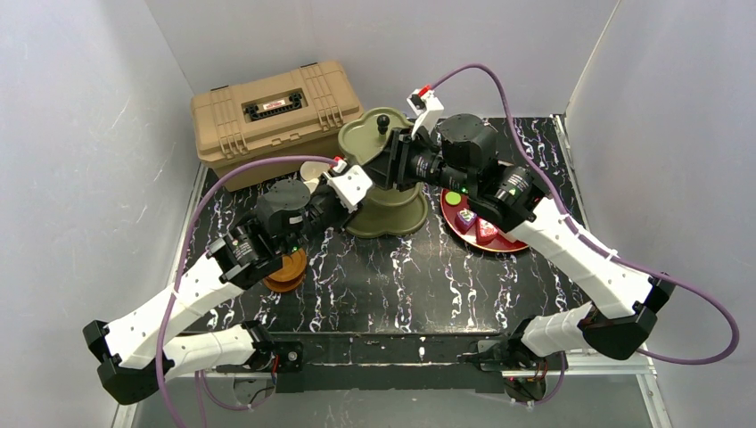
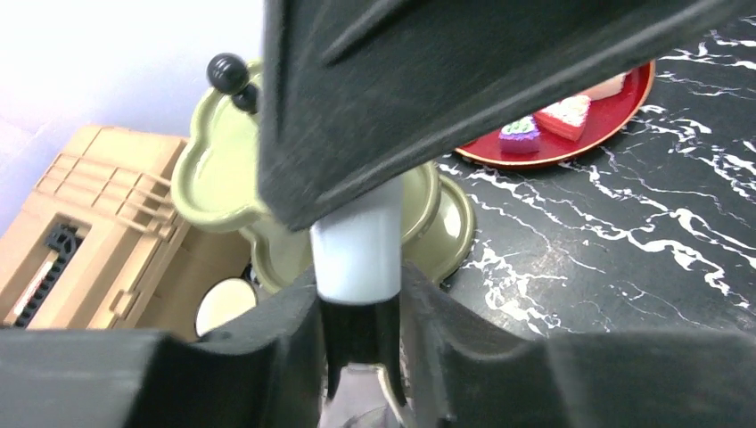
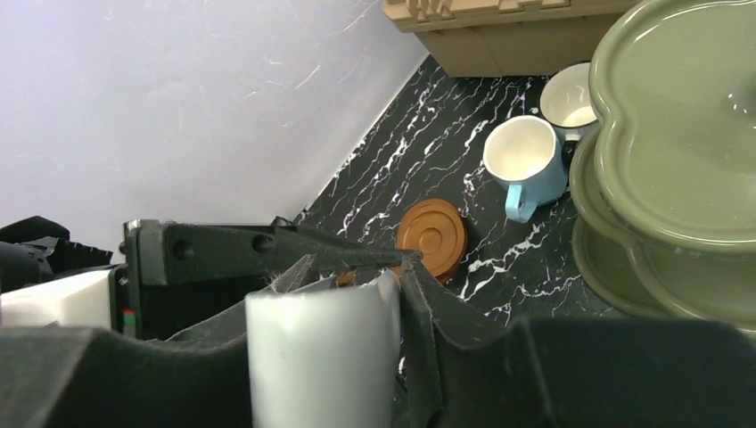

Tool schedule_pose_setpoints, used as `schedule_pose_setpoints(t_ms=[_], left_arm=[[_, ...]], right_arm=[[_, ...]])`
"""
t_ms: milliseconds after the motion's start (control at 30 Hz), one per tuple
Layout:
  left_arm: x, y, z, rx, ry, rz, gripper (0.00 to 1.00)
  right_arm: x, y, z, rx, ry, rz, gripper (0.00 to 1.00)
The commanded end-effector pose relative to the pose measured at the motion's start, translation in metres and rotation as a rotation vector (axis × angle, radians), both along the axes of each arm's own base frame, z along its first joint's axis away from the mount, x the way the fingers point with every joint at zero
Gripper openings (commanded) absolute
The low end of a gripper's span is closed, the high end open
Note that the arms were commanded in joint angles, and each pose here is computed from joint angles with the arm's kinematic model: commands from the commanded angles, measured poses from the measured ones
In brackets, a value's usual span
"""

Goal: Serve the afternoon tea
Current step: Adjust the clamp, then pick up the desert from the tray.

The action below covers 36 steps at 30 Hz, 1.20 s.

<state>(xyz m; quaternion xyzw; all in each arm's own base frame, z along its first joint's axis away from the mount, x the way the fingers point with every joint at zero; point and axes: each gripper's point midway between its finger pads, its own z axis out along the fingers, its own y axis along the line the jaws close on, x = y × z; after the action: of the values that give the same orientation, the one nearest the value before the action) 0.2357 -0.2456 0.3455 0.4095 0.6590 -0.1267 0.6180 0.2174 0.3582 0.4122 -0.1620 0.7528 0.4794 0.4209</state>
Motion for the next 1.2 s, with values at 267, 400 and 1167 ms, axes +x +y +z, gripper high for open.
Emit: schedule_pose_setpoints(t_ms=[267,400,1167], left_arm=[[-0.030,-0.008,0.043,-0.080,0.019,-0.130,0.98],[-0.036,0.002,0.048,-0.093,0.039,-0.116,0.98],[0.031,0.043,0.010,0.078,0.286,0.178,0.98]], right_arm=[[0.014,-0.035,-0.017,-0.144,-0.093,-0.136,0.36],[0.030,-0.070,-0.036,-0.283,-0.151,-0.278,0.34],[0.106,-0.233,-0.146,-0.607,-0.129,-0.917,0.29]])
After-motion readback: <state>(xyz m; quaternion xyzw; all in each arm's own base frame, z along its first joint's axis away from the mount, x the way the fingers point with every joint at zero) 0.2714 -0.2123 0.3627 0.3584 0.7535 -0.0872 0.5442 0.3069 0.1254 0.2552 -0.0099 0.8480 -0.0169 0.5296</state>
